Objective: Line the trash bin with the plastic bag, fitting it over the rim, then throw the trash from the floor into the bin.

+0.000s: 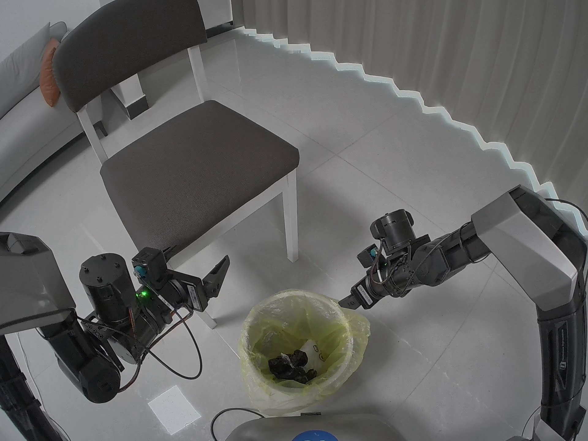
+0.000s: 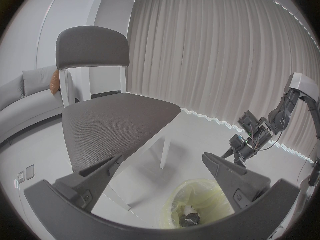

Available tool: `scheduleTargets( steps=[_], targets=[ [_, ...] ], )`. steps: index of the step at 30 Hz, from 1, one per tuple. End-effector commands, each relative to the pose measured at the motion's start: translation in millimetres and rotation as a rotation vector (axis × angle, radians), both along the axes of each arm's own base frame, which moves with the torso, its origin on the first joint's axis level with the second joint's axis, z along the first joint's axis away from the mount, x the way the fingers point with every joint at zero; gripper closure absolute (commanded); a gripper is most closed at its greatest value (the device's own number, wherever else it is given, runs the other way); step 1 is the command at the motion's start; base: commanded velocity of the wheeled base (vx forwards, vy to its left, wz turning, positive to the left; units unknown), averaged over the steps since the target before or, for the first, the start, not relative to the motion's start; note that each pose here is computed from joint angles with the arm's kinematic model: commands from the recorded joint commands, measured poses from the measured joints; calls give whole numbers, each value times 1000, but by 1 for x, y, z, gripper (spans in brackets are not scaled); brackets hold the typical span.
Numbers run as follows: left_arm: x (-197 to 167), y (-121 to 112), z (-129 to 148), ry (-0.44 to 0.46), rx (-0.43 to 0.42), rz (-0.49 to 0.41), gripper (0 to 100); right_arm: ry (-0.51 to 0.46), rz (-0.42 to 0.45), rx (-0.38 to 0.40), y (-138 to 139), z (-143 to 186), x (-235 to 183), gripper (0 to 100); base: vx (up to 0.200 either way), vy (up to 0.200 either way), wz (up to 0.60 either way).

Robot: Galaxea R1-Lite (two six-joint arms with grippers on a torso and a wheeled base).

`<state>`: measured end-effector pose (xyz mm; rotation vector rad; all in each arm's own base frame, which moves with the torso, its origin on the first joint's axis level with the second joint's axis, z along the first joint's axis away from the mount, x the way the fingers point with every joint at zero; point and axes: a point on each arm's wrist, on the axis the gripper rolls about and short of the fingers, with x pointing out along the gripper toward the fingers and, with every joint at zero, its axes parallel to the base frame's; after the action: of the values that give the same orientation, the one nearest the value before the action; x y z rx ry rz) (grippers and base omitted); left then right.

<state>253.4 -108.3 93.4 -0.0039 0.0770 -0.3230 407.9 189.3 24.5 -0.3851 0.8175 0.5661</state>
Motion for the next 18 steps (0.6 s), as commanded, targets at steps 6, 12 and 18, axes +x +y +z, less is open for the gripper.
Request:
scheduleTargets(
  steps=[6, 12, 18],
  targets=[
    [0, 1, 2, -13, -6, 3, 0, 75, -30, -60, -18, -32, 10, 0, 0, 0, 0],
    [0, 1, 1, -9, -4, 3, 0, 96, -18, -80, -14, -46, 12, 0, 0, 0, 0],
    [1, 0, 0, -6, -3, 3, 0, 135, -16, -146, -5, -62, 17, 0, 0, 0, 0]
  ],
)
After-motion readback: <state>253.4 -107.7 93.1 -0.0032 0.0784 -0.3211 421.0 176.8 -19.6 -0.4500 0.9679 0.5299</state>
